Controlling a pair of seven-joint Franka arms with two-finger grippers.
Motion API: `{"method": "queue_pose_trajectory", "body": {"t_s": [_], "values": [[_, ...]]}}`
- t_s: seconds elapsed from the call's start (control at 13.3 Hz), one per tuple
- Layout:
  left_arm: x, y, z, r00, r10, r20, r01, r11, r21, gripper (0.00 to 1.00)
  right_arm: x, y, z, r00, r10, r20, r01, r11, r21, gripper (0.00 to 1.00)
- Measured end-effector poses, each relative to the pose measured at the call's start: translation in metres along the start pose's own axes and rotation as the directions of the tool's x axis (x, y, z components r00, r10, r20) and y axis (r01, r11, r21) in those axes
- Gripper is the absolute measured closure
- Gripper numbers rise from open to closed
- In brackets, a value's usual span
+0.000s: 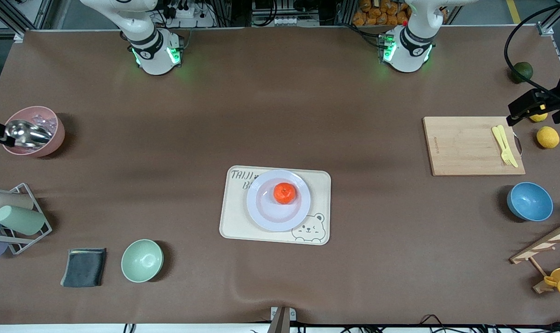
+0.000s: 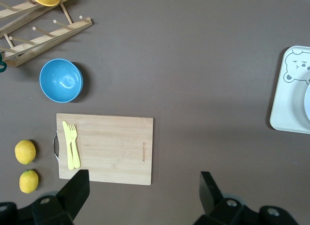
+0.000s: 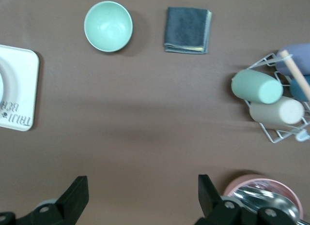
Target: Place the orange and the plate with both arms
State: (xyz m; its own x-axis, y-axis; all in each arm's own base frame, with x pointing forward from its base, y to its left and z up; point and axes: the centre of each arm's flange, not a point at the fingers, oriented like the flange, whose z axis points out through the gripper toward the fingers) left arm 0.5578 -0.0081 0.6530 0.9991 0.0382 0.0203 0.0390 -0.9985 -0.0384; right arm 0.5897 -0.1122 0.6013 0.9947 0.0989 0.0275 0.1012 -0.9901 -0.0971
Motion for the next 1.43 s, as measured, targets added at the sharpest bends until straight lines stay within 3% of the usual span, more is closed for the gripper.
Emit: {"method": "queue_pose_trajectory", "body": {"t_s": [0.3,1.05,1.43], "values": [[0.000,0.000,0.000,1.000,0.000,0.000,0.000,1.000,0.000,0.00,-0.006,-0.044,-0.008,0.999,0.037,-0.022,-0.037,0.999,0.000,0.00],[0.000,-0.010,0.000,1.000,-0.011,0.000,0.011,1.000,0.000,0.00,-0.021,-0.055,-0.013,0.999,0.029,-0.033,-0.029,1.000,-0.004,0.00],[0.000,-0.011,0.000,1.000,-0.012,0.000,0.012,1.000,0.000,0.00,-0.020,-0.048,-0.005,0.999,0.031,-0.028,-0.032,0.999,-0.042,0.00]]}}
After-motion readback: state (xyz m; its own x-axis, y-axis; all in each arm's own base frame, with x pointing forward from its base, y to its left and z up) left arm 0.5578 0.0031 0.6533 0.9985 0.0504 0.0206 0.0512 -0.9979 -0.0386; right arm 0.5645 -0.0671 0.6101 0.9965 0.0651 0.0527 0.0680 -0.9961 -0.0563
